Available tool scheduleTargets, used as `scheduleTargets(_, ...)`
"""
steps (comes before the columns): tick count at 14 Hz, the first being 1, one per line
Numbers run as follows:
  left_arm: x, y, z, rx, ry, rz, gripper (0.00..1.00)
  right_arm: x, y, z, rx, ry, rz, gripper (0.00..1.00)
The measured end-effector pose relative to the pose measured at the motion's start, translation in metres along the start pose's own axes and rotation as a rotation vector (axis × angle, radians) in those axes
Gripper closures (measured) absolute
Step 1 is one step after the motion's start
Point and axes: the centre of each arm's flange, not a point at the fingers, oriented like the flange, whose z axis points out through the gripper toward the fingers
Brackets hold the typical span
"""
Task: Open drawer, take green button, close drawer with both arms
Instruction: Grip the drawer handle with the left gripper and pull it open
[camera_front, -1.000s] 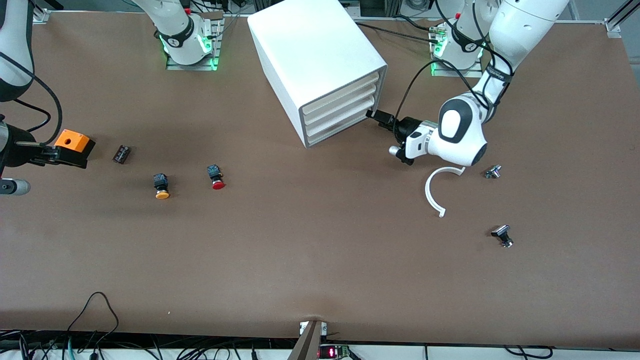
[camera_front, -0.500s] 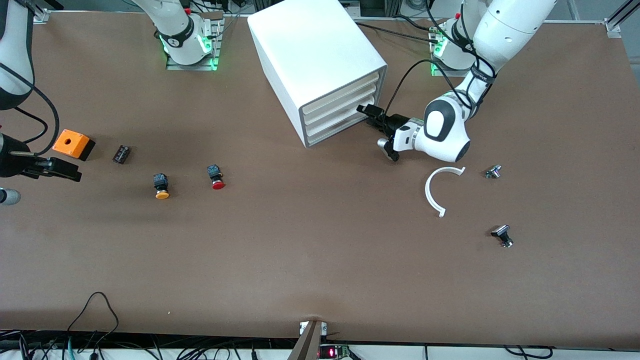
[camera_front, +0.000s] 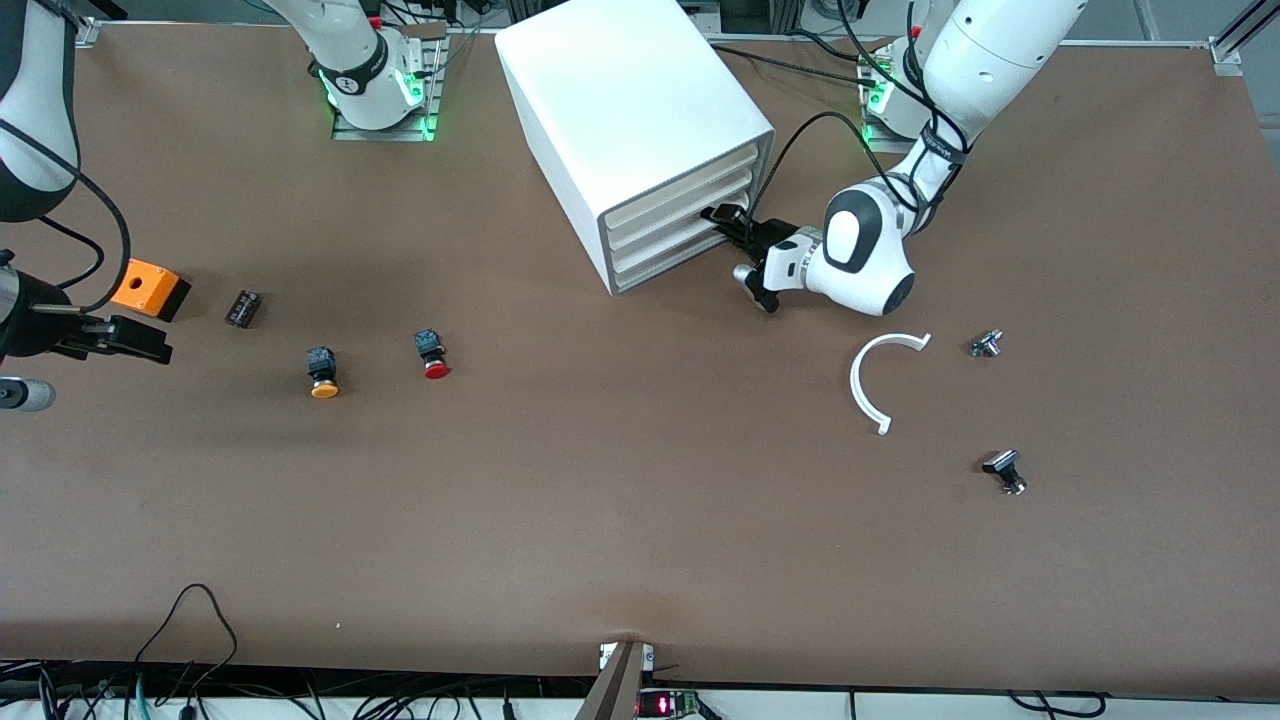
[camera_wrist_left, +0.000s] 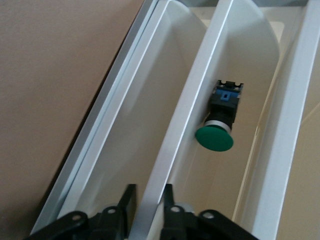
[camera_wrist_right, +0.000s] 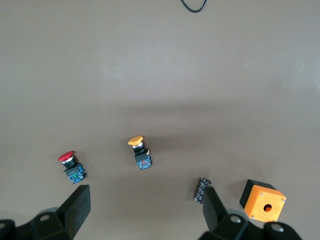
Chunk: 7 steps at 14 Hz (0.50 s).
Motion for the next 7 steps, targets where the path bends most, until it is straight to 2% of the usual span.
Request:
scheduleTargets(2, 0.001, 0.003, 0.002, -0.007, 0.002, 0.013, 0.87, 0.0, 0.002, 0.001, 0.0, -0.002, -0.033, 0.0)
scheduleTargets(4, 0.002, 0.004, 0.0, 0.002, 0.013, 0.028, 0.88, 0.001, 0.001, 0.004, 0.0, -0.008, -0.059, 0.0)
scheduleTargets(7, 0.011, -0.002, -0.039, 0.061, 0.11, 0.055, 0.88, 0.002, 0.001, 0.008, 0.0, -0.014, -0.072, 0.0)
